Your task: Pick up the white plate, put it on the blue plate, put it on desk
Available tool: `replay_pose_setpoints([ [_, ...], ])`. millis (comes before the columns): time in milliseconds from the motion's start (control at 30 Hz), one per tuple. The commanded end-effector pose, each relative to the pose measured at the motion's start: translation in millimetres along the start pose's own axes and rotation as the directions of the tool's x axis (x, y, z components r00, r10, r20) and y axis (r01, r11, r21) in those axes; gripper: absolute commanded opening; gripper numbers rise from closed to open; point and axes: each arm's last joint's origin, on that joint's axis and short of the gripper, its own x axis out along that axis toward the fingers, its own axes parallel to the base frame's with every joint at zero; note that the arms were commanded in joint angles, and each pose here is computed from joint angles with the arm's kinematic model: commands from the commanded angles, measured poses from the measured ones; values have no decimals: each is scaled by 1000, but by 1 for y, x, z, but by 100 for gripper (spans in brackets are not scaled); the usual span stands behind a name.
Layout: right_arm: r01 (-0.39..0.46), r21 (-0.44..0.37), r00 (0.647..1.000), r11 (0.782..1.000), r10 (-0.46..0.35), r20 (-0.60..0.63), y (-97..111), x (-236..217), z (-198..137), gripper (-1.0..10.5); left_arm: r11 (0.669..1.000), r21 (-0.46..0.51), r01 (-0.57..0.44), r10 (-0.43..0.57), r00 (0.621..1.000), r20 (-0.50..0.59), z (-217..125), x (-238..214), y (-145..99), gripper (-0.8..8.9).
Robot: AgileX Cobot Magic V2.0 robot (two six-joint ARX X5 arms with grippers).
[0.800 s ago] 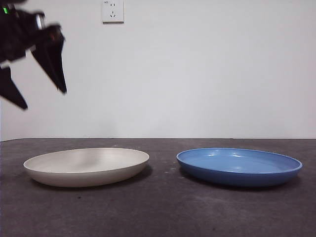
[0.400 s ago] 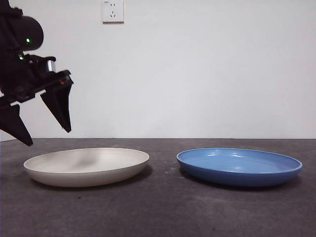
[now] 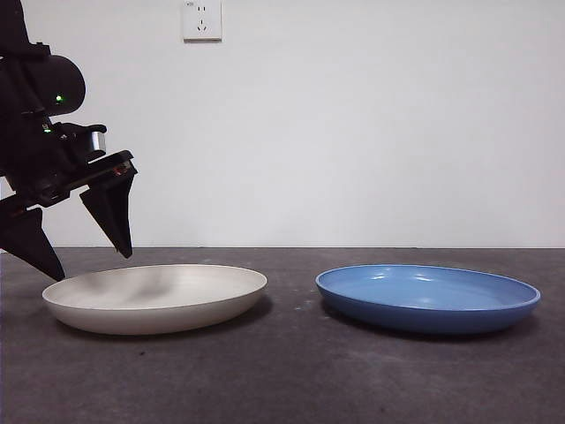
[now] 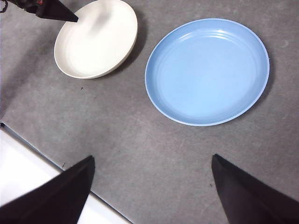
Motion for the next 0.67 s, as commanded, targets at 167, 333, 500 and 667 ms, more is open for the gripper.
replay_pose_setpoints([
  [167, -8, -9, 1000, 1000, 8, 15, 2, -3, 4, 403, 1000, 5, -2, 2, 1000, -22, 5, 14, 5, 464],
  [333, -8, -9, 1000, 1000, 8, 16, 2, -3, 4, 403, 1000, 6, -2, 2, 1000, -19, 5, 15, 5, 406],
  [500, -8, -9, 1000, 1000, 8, 16, 2, -3, 5, 403, 1000, -2, -5, 5, 1000, -28, 4, 16, 6, 360],
  [667, -7, -9, 1000, 1000, 8, 16, 2, -3, 5, 403, 1000, -7, -17, 17, 999, -41, 3, 18, 7, 307],
])
